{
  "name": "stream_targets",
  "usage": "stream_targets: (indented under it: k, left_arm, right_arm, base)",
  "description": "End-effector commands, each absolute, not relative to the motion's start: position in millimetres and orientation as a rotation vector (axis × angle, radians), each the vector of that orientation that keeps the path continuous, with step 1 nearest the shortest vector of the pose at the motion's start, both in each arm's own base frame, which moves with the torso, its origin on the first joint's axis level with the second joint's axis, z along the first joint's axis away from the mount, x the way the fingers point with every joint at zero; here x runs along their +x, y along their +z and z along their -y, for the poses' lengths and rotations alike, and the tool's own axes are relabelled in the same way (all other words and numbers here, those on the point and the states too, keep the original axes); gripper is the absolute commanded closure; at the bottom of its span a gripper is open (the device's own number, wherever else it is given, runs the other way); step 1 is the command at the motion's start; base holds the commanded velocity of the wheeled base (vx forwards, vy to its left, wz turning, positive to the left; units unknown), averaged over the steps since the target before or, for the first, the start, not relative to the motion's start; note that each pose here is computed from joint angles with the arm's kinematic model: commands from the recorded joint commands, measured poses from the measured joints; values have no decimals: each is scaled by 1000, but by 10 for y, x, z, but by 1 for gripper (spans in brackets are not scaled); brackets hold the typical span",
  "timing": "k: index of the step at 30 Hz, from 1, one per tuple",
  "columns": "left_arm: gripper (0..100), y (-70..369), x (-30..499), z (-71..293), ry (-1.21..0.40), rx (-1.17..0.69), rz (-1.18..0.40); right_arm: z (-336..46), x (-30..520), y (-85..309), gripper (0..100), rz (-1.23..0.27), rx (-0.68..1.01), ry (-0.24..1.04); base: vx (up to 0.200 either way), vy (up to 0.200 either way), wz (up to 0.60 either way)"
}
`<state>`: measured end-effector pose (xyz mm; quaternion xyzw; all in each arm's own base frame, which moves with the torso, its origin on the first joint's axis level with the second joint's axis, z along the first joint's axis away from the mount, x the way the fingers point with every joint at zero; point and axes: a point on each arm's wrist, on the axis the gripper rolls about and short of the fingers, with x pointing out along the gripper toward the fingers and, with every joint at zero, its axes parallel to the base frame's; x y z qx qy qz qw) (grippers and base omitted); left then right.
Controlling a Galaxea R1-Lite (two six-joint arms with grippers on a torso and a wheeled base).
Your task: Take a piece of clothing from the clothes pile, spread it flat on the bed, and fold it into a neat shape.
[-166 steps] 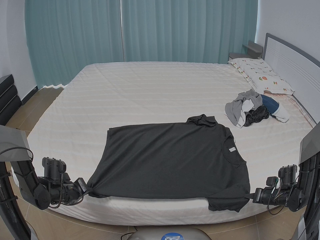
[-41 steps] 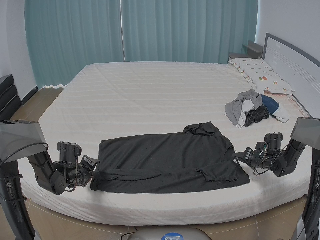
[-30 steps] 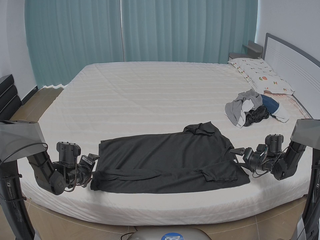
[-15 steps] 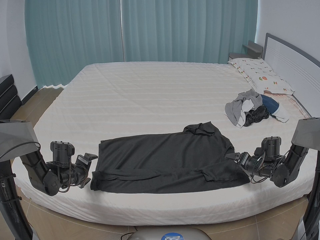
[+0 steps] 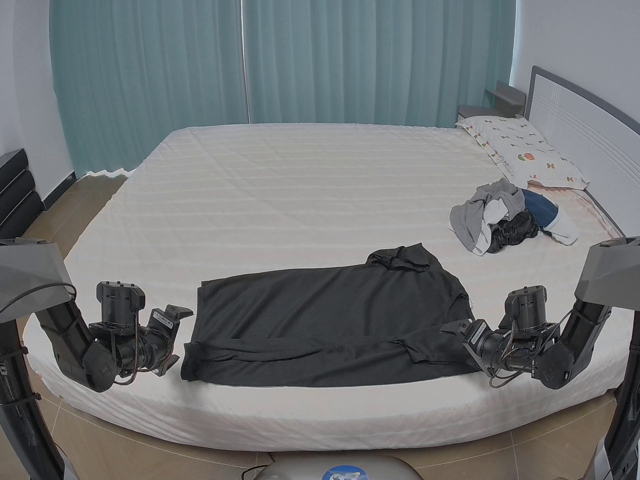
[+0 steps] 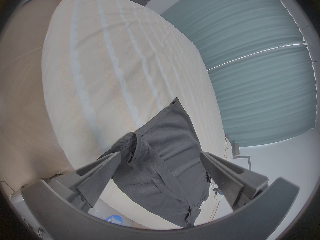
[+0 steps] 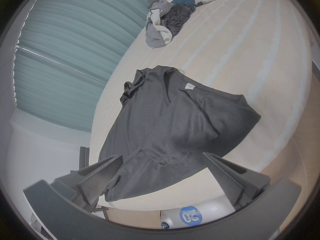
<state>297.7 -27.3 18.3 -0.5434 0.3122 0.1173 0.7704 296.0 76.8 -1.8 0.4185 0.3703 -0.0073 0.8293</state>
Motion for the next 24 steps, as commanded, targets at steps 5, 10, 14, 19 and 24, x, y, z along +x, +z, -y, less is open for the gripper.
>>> stream_targets:
  k: [5, 10, 14, 19, 24]
  left_arm:
    - [0, 173, 2974, 277, 255, -1174, -681]
    - [0, 164, 2974, 281, 254, -1170, -685]
    - [0, 164, 2974, 281, 254, -1170, -685]
    - [0, 160, 2974, 281, 255, -1170, -686]
    - [0, 160, 2974, 281, 255, -1170, -686]
  right_arm:
    - [-844, 3032, -206, 0, -809, 879, -18]
    - [-849, 3035, -223, 0, -811, 883, -23]
    - [-896, 3005, -235, 0, -816, 870, -28]
    - [-907, 3024, -292, 0, -802, 854, -62]
    - [-938, 3016, -303, 0, -802, 848, -59]
  base:
    - [0, 0, 0]
    - [0, 0, 0]
    - [0, 0, 0]
    - [0, 0, 0]
    - [0, 0, 0]
